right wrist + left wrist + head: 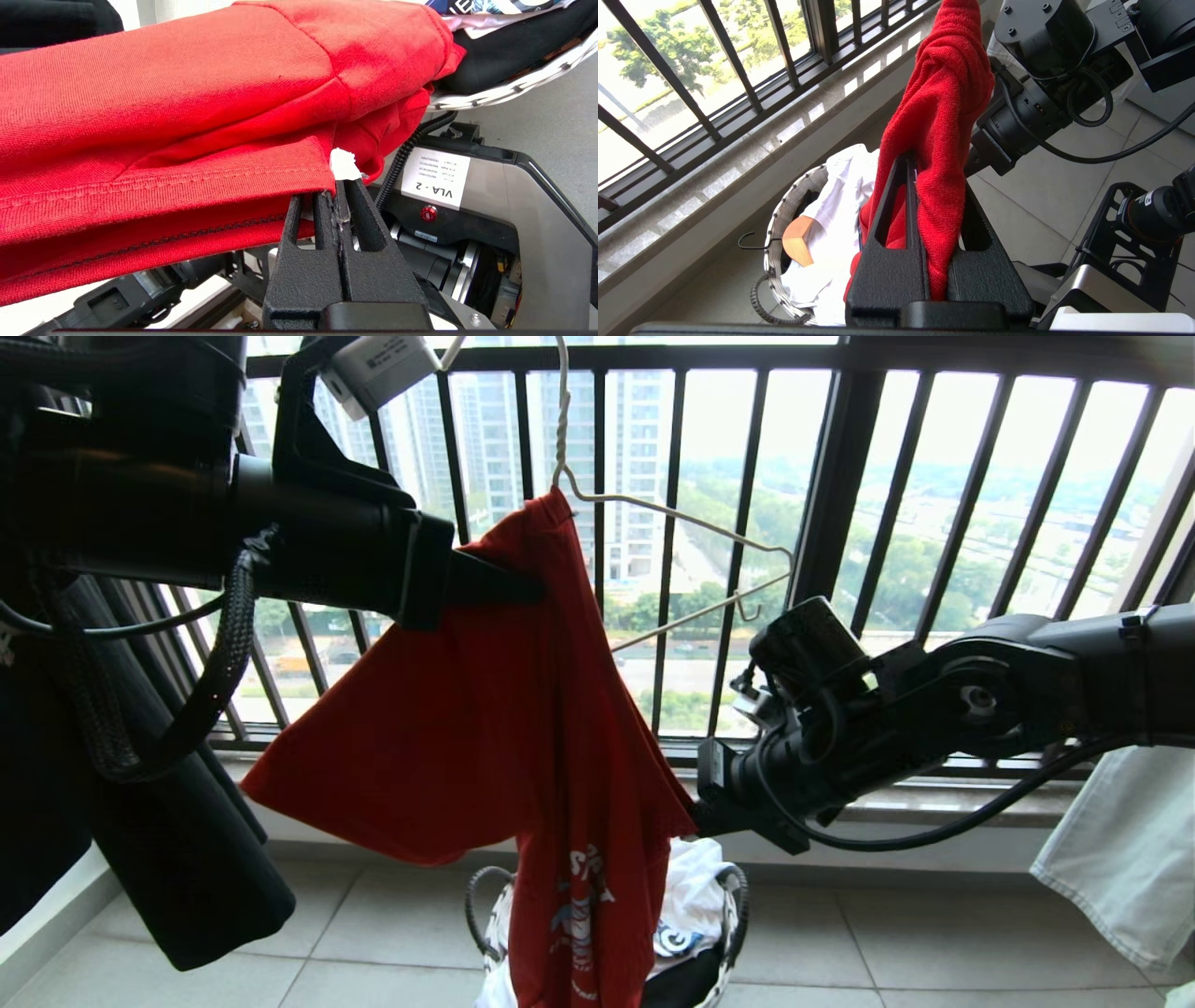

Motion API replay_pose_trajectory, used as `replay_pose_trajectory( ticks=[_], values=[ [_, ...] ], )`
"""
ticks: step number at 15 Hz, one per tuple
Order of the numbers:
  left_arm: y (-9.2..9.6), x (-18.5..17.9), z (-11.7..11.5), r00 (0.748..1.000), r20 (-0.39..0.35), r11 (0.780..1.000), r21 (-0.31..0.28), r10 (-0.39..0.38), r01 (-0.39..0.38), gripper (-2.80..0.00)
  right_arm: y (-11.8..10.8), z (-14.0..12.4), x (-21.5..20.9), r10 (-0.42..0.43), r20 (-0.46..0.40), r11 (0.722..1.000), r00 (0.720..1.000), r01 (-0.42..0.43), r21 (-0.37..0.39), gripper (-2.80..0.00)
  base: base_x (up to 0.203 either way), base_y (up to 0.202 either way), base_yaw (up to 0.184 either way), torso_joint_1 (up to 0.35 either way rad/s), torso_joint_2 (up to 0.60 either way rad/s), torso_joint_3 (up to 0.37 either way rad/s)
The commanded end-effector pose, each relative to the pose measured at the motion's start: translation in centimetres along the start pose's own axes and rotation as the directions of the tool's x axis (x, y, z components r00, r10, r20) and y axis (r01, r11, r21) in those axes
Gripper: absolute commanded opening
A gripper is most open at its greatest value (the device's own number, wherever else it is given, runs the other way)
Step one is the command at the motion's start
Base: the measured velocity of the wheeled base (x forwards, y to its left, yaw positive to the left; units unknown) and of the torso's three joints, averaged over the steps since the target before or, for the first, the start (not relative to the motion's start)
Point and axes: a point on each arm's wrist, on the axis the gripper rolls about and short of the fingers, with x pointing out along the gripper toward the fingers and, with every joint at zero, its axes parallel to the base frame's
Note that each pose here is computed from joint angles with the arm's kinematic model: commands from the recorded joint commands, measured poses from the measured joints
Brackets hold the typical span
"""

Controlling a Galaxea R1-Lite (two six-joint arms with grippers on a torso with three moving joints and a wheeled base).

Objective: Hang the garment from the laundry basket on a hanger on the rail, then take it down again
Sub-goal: Hang the clothes on the clothes rack

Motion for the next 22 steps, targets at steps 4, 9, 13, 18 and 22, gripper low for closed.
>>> replay_pose_trajectory(
  ticks=[4,9,13,18,22],
  values=[
    [0.0,0.2,-0.4,1.000,-0.015,1.000,0.004,-0.006,0.006,-2.80,-1.4,1.5,-2.5,-0.030,0.106,0.997,0.994,0.038,-0.073,-2.80,0.000,0.000,0.000,0.000,0.00,0.000],
    [-0.8,0.1,-0.5,0.999,-0.017,1.000,0.000,-0.029,0.029,-2.80,-3.3,3.4,-4.9,-0.054,0.197,0.986,0.979,0.083,-0.145,-2.80,0.000,0.000,0.000,0.000,0.00,0.000],
    [-1.4,-1.0,-0.4,0.999,-0.001,0.999,0.010,-0.033,0.033,-2.80,-3.6,4.5,-6.0,-0.050,0.242,0.973,0.969,0.102,-0.208,-2.80,0.000,0.000,0.000,0.000,0.00,0.000],
    [-1.8,-1.4,-0.5,0.999,-0.001,0.999,0.016,-0.045,0.045,-2.80,-3.4,5.8,-7.3,-0.058,0.270,0.967,0.961,0.121,-0.225,-2.80,0.000,0.000,0.000,0.000,0.00,0.000],
    [-2.0,-1.2,-0.6,0.999,-0.005,0.998,0.019,-0.054,0.055,-2.80,-2.6,7.3,-7.6,-0.094,0.291,0.959,0.952,0.165,-0.230,-2.80,0.000,0.000,0.000,0.000,0.00,0.000]
  ],
)
